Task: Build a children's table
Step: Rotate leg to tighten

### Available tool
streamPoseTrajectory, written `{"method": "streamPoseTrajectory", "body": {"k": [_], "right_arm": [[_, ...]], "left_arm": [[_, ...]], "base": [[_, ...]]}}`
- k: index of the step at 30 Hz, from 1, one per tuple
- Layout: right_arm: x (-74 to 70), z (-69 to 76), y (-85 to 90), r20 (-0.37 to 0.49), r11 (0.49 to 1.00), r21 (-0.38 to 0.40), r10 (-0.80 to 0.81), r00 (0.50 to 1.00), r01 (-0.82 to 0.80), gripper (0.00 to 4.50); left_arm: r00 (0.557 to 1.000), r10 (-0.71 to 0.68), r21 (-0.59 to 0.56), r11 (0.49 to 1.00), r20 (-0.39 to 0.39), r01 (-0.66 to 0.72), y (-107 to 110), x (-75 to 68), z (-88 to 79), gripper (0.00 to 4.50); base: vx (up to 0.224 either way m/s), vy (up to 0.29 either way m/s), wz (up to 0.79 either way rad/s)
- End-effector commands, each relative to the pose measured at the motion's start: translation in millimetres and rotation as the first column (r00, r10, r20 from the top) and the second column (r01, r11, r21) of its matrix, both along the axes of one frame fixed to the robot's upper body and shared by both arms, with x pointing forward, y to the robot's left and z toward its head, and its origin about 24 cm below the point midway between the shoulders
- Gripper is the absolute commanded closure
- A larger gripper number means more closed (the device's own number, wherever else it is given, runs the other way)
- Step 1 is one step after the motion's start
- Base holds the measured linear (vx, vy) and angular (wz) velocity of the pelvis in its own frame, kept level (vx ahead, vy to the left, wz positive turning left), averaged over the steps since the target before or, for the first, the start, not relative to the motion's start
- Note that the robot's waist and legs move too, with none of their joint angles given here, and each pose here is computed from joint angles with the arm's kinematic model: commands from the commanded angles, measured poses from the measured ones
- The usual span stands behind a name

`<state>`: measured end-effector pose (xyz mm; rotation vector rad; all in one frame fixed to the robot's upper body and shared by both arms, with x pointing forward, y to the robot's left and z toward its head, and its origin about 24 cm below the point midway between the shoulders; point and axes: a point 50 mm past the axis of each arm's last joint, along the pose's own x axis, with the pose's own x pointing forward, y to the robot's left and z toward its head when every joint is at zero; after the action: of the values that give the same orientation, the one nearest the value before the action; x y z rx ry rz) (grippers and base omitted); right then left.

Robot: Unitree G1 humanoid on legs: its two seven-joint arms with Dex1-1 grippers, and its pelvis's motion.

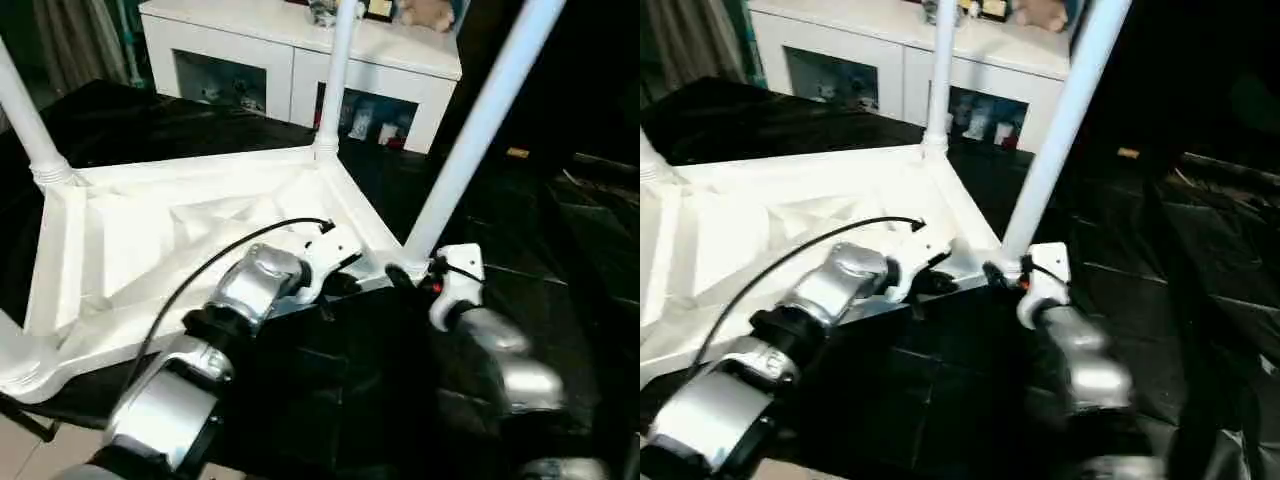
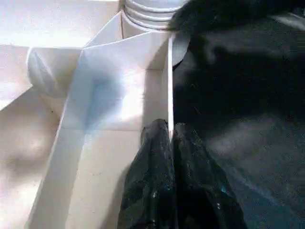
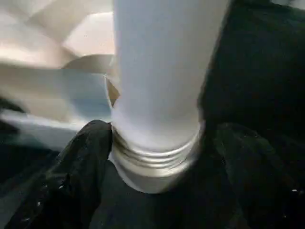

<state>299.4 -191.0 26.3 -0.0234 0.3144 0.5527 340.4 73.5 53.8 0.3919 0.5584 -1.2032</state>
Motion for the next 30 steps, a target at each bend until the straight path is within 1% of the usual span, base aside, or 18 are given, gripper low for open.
{"method": "streamPoseTrajectory", "body": {"k": [1, 3, 5, 7, 9, 12, 13, 14, 24, 26, 28, 30], "right_arm": [[-1.8, 10.6, -3.2, 0.025, 0.995, 0.004, 0.103, 0.994, -0.103, 0.78], [-5.9, 16.2, -11.8, 0.015, 0.98, -0.017, 0.2, 0.98, -0.2, 0.78], [-7.8, 18.4, -14.4, 0.008, 0.969, -0.026, 0.245, 0.97, -0.244, 0.78], [-11.9, 21.1, -16.7, -0.015, 0.936, -0.04, 0.349, 0.937, -0.35, 0.78], [-13.5, 21.9, -17.6, -0.024, 0.923, -0.039, 0.382, 0.924, -0.383, 0.78], [-17.7, 22.6, -16.3, -0.053, 0.882, -0.025, 0.468, 0.882, -0.47, 0.78], [-19.4, 21.7, -16.0, -0.071, 0.861, -0.031, 0.505, 0.86, -0.508, 0.78], [-19.8, 20.7, -16.0, -0.081, 0.85, -0.037, 0.522, 0.849, -0.526, 0.78], [-17.6, 16.7, -8.9, -0.082, 0.833, -0.037, 0.548, 0.832, -0.552, 0.78], [-17.8, 16.0, -9.3, -0.081, 0.834, -0.032, 0.548, 0.833, -0.551, 1.05], [-17.4, 16.0, -9.2, -0.077, 0.836, -0.026, 0.545, 0.835, -0.548, 1.13], [-16.8, 16.2, -9.3, -0.071, 0.839, -0.021, 0.541, 0.838, -0.544, 1.46]], "left_arm": [[0.99, -0.086, -0.016, 0.996, -0.11, 0.085, 2.6, -15.5, -18.4, 4.5], [0.983, -0.131, -0.003, 0.991, -0.127, 0.132, 9.0, -18.3, -18.4, 4.5], [0.979, -0.15, -0.006, 0.989, -0.135, 0.151, 11.2, -19.6, -17.8, 4.5], [0.965, -0.206, -0.038, 0.979, -0.165, 0.202, 15.0, -24.4, -14.4, 4.5], [0.96, -0.221, -0.046, 0.975, -0.173, 0.217, 15.7, -26.2, -13.2, 4.5], [0.947, -0.261, -0.046, 0.965, -0.187, 0.257, 17.8, -30.3, -12.2, 4.5], [0.946, -0.265, -0.047, 0.964, -0.187, 0.261, 18.1, -30.6, -11.6, 4.5], [0.946, -0.266, -0.046, 0.964, -0.185, 0.262, 18.0, -30.6, -11.3, 4.5], [0.945, -0.269, -0.046, 0.963, -0.184, 0.265, 15.5, -32.0, -10.4, 4.5], [0.946, -0.268, -0.045, 0.963, -0.183, 0.264, 14.9, -32.2, -11.0, 4.5], [0.946, -0.267, -0.046, 0.964, -0.183, 0.263, 14.9, -32.2, -11.2, 4.5], [0.946, -0.266, -0.047, 0.964, -0.185, 0.261, 14.6, -32.8, -11.5, 4.5]], "base": [[0.0, 0.0, 0.0], [0.0, 0.0, 0.0], [0.0, 0.0, 0.0], [0.0, 0.0, 0.0], [0.0, 0.0, 0.0], [0.0, 0.0, 0.0], [0.0, 0.0, 0.0], [0.0, 0.0, 0.0], [0.0, 0.0, 0.0], [0.0, 0.0, 0.0], [0.0, 0.0, 0.0], [0.0, 0.0, 0.0]]}}
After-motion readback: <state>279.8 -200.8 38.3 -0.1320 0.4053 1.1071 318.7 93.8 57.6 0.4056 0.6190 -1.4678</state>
